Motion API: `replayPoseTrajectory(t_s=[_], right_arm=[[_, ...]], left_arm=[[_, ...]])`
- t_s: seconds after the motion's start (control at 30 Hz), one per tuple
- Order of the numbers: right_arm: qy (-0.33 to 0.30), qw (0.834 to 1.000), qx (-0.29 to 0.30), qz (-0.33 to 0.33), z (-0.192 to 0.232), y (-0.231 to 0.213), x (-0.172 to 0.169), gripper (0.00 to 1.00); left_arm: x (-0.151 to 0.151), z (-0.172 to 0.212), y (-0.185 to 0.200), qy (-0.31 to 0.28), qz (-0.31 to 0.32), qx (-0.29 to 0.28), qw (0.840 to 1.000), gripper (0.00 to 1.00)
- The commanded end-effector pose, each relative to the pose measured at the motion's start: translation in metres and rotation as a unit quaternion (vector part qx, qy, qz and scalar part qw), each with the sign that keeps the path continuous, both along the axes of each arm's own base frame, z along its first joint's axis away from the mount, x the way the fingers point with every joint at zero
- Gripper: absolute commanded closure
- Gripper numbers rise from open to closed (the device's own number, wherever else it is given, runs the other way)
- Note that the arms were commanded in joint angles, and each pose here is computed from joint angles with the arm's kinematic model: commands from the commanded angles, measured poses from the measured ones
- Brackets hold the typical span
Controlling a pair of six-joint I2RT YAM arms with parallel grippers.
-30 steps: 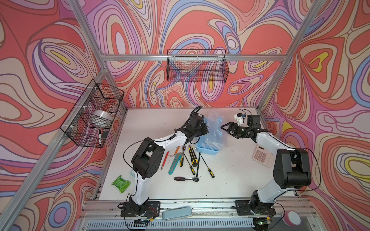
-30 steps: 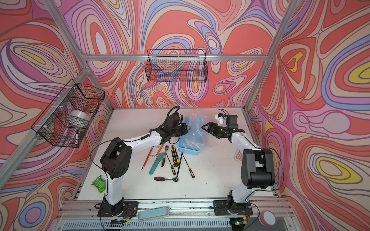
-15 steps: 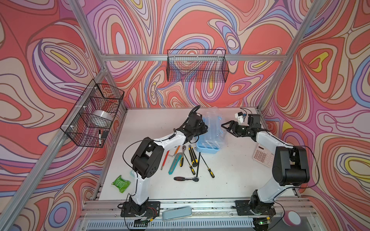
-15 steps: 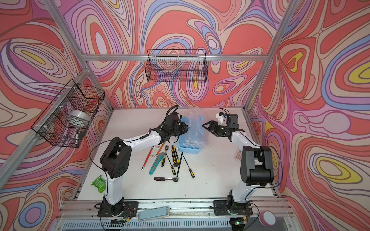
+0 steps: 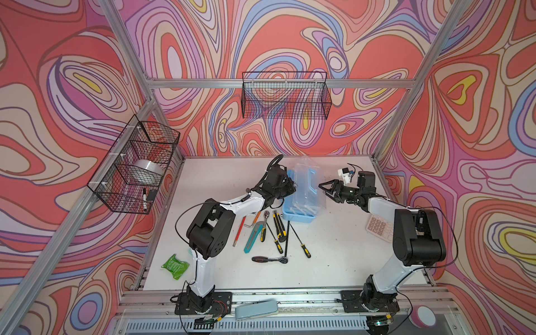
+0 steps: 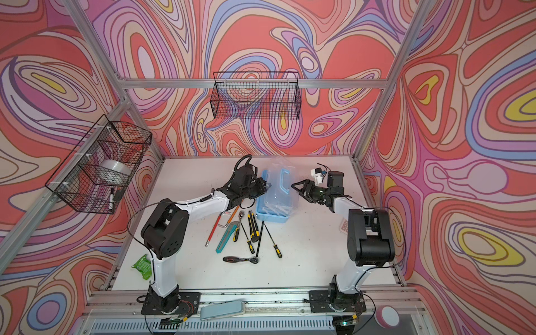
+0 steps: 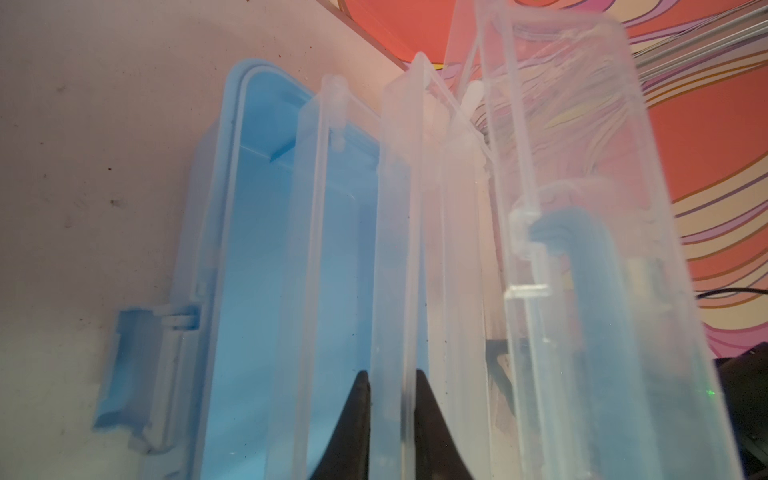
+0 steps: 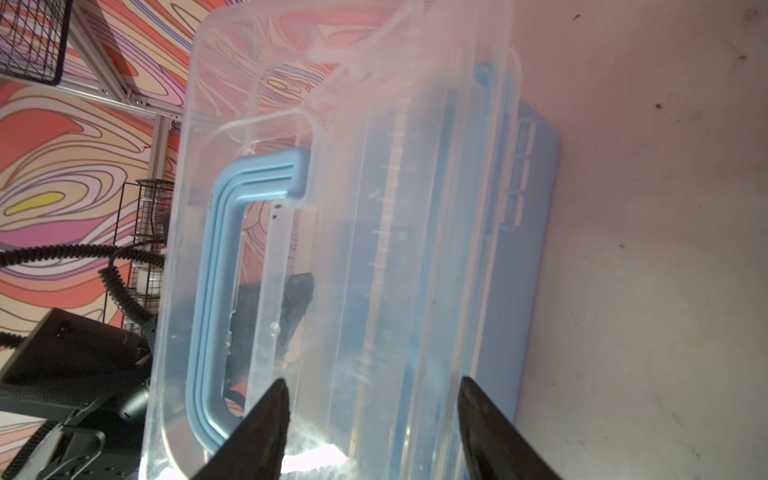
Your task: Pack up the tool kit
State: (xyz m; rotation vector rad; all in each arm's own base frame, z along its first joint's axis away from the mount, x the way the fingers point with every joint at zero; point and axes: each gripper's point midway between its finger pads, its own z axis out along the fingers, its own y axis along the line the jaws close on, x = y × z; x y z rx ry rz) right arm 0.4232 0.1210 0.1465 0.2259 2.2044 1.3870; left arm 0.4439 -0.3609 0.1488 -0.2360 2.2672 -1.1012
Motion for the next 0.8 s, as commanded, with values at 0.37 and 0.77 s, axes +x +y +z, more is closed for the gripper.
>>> replayPoseTrajectory(t_s=[0.37,0.77], right_arm=[[-0.027,0.991,-0.129,-0.036,0.035,-0.023,0.005,0.09],[-0.042,0.966,-0.254,-0.038,0.065,-0.021,-0.015,0.2]], left_arm=[[-0.007,0.051,-0.009,-0.041,-0.023,-0.055,0.997,0.83],[-0.007,0.055,-0.008,-0.044,-0.017,-0.06,0.997,0.81]])
